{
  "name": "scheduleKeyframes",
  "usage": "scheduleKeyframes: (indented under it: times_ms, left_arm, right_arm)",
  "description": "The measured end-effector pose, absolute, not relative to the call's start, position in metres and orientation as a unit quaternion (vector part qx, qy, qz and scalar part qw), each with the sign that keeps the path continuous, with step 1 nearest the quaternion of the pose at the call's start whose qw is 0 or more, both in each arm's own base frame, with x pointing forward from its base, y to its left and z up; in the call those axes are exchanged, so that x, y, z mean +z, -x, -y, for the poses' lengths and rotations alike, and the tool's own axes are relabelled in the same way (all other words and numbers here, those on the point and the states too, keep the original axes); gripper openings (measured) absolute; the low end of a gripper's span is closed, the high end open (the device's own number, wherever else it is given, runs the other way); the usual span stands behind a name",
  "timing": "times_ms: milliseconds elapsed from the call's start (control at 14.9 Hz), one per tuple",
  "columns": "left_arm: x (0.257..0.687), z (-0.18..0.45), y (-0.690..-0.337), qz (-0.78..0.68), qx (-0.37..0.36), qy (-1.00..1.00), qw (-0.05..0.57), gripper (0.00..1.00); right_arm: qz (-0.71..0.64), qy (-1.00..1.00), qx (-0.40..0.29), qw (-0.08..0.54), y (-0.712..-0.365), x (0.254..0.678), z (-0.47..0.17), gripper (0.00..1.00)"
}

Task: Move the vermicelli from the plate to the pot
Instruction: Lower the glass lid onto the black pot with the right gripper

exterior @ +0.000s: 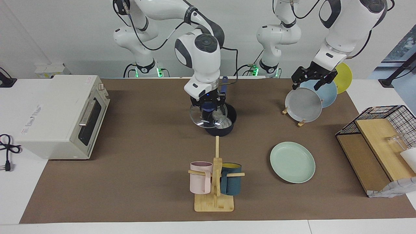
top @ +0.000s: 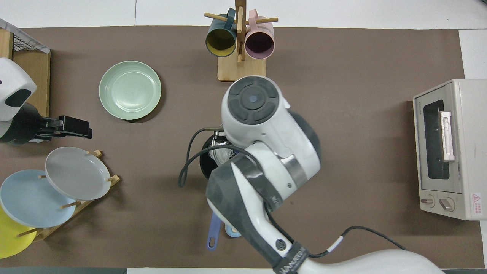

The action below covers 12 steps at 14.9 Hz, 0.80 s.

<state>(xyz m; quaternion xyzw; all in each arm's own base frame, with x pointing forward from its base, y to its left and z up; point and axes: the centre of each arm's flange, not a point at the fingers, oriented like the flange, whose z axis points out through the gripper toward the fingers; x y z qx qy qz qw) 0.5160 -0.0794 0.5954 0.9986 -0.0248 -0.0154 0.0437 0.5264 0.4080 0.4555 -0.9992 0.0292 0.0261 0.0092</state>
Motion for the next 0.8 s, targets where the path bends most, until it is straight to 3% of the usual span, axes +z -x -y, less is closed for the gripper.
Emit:
scheduleKeyframes:
  times_ms: [201, 804]
  left_arm:
    - [0.598, 0.081, -0.516, 0.027, -0.013, -0.999, 0.042, 1.00]
    - [0.633, 0.077, -0.525, 0.032, -0.015, -0.999, 0.009, 1.00]
  right_arm:
    - [-0.041, 0.999, 0.025, -0.007, -0.513, 0.424, -0.447, 0.66]
    - [-0.046, 0.999, 0.021, -0.004, -0.519, 0.413, -0.448, 0.66]
